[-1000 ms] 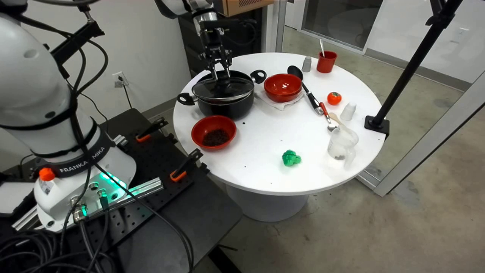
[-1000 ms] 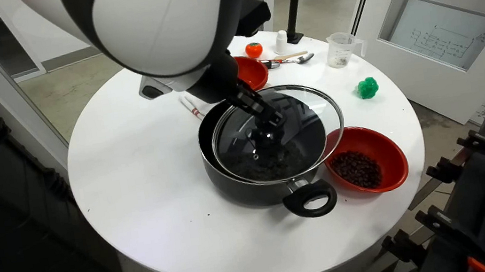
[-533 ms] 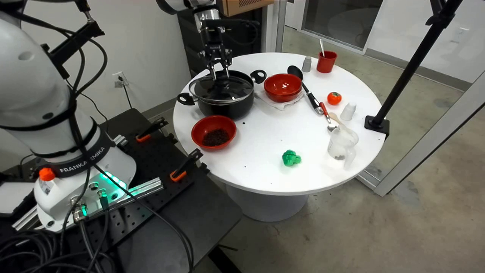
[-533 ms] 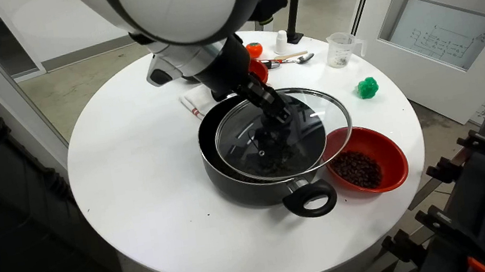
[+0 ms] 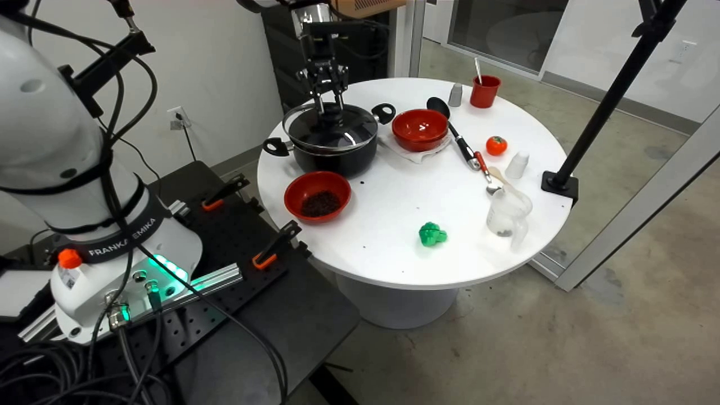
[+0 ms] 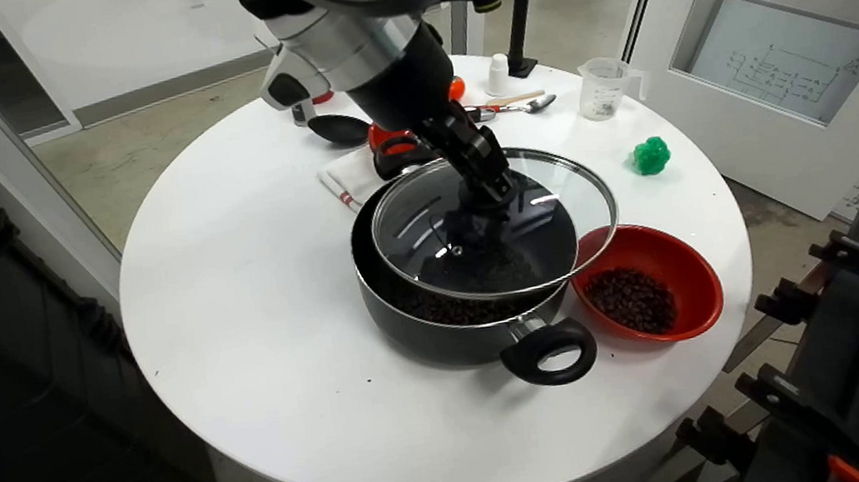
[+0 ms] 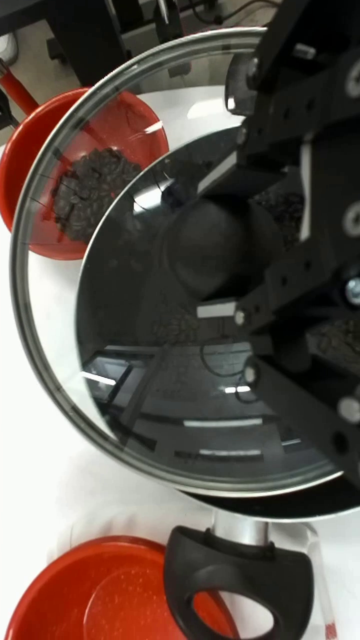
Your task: Pick up the lid and close the pot with it
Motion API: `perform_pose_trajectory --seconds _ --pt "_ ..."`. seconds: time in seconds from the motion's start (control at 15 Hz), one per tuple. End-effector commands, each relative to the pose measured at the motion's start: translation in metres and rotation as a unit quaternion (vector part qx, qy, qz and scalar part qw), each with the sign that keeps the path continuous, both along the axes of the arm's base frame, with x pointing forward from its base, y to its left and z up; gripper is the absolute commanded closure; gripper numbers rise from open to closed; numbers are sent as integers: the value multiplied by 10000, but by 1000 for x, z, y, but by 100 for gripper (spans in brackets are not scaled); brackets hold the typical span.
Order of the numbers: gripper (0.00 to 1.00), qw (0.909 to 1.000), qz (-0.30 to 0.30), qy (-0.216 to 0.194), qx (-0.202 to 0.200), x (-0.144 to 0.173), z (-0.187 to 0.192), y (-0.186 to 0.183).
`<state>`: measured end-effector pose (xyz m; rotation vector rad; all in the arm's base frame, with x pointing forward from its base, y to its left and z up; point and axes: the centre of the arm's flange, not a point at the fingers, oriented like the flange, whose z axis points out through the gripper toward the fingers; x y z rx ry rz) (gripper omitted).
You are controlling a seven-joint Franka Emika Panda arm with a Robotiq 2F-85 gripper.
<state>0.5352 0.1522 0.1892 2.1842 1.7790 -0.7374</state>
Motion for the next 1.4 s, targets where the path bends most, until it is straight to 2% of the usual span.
perform_pose_trajectory --seconds 0.0,0.4,0.73,1.33 --pt "74 9997 27 -140 223 -9 12 1" --pt "74 9977 188 -457 474 -17 -3 19" --pt "74 9958 128 -707 574 -17 0 26" --pt "74 9943 -188 -981 368 -11 7 25"
